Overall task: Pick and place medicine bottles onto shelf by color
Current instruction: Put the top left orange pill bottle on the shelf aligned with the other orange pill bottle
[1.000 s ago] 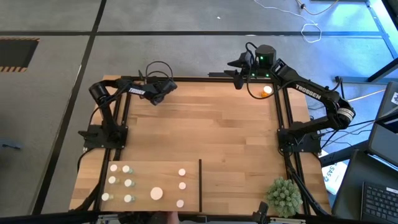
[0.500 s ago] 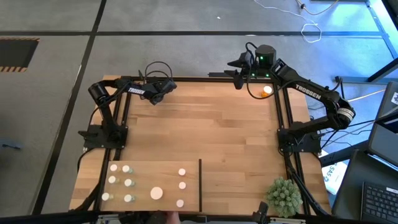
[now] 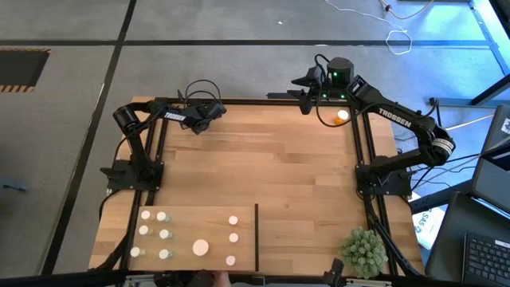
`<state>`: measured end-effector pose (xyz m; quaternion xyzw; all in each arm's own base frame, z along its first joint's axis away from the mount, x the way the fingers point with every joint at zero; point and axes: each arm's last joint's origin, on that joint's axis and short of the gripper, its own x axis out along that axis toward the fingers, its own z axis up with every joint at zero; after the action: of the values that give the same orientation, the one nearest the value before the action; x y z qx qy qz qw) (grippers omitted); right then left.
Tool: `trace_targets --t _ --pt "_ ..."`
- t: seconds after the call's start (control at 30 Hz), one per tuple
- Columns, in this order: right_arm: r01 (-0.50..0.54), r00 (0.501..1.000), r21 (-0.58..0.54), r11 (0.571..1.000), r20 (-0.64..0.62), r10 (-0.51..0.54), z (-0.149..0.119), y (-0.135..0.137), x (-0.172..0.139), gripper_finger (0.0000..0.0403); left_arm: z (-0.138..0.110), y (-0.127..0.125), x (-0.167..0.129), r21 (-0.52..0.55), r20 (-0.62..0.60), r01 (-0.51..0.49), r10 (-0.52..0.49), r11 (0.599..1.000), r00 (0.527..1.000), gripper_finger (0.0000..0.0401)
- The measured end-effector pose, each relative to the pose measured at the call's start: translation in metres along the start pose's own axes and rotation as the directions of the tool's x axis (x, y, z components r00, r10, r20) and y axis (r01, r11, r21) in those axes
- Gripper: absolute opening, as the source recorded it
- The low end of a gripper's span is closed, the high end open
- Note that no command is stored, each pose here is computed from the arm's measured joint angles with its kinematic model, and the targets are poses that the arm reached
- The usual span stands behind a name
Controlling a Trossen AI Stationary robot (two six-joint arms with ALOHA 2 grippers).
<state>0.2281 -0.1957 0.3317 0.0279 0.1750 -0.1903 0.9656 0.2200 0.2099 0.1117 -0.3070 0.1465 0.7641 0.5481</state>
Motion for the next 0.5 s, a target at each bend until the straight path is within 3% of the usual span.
trace_targets --t 0.5 --pt "0.000 1.000 0.000 1.000 0.000 0.000 0.0000 0.0000 0.0000 0.0213 -0.0014 -0.0007 0.0000 -0.044 -0.049 0.023 -0.025 0.999 0.998 0.0165"
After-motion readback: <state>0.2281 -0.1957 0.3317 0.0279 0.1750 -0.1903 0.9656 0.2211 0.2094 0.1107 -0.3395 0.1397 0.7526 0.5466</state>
